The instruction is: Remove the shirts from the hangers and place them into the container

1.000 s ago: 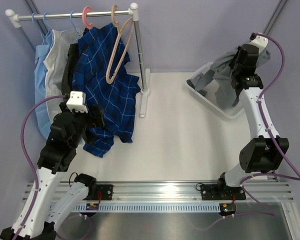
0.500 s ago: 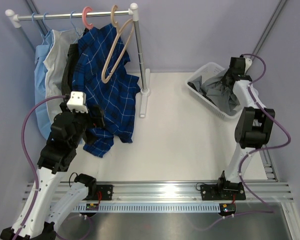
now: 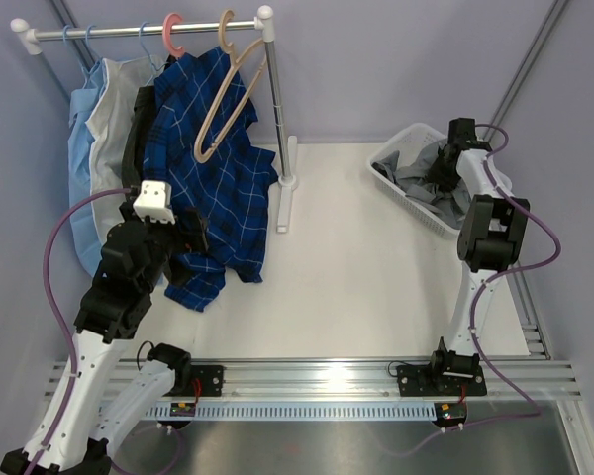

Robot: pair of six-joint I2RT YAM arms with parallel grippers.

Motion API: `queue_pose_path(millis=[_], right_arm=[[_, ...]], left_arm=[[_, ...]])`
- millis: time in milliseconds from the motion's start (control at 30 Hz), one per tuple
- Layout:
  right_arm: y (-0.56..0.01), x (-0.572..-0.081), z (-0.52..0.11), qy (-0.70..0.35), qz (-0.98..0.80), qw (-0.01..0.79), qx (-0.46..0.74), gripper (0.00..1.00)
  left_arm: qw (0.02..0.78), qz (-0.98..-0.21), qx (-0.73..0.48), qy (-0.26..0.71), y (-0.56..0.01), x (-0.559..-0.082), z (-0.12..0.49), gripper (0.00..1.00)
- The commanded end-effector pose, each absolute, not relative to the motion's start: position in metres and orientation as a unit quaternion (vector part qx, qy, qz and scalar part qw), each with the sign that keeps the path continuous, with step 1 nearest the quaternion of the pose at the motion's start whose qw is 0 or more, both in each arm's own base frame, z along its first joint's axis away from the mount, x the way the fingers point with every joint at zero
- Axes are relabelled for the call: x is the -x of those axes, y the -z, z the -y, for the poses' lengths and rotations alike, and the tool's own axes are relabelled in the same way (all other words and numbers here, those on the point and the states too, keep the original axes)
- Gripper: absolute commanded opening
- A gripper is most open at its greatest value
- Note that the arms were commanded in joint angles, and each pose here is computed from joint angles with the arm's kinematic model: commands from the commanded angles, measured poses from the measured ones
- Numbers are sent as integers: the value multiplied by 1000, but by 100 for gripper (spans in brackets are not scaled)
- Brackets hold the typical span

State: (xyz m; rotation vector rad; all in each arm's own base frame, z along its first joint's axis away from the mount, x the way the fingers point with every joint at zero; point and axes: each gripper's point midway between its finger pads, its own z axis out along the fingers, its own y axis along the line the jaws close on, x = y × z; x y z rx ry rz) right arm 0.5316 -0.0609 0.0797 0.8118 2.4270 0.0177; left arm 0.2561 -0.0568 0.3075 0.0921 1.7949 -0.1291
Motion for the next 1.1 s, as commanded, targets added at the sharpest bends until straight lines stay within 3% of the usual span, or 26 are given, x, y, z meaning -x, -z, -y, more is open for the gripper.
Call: queue_pose_path(millis=[0,300,333,533,733,867,1067], right_arm=[[-120,-518,56,-23,-909,304,-284,49],[-300,-479,26,-110,-849,469,-217,85],[-327,-466,21,-123,-836,494,-206,98],[-380,-407,-9,-187,-803,542,-165,100],[-391,-345,-34,-239,-753,602,-119,99],[-382,-328,-38,-240,-747,611,-105,99],[-377,-320,-50,-252,-746,610,-86,99]], left_arm=[[647,-758,-37,78,-328,-261,63,99],[681,-726,-30,96,-385,-254,63,99],[680,-726,-31,96,-387,-256,64,99],[698,-709,-17,100,-427,-264,65,99],[705,-707,-19,58,-471,-318,64,99],[730,-680,5,69,-522,-350,53,95],[722,-689,9,59,-521,-389,46,88]])
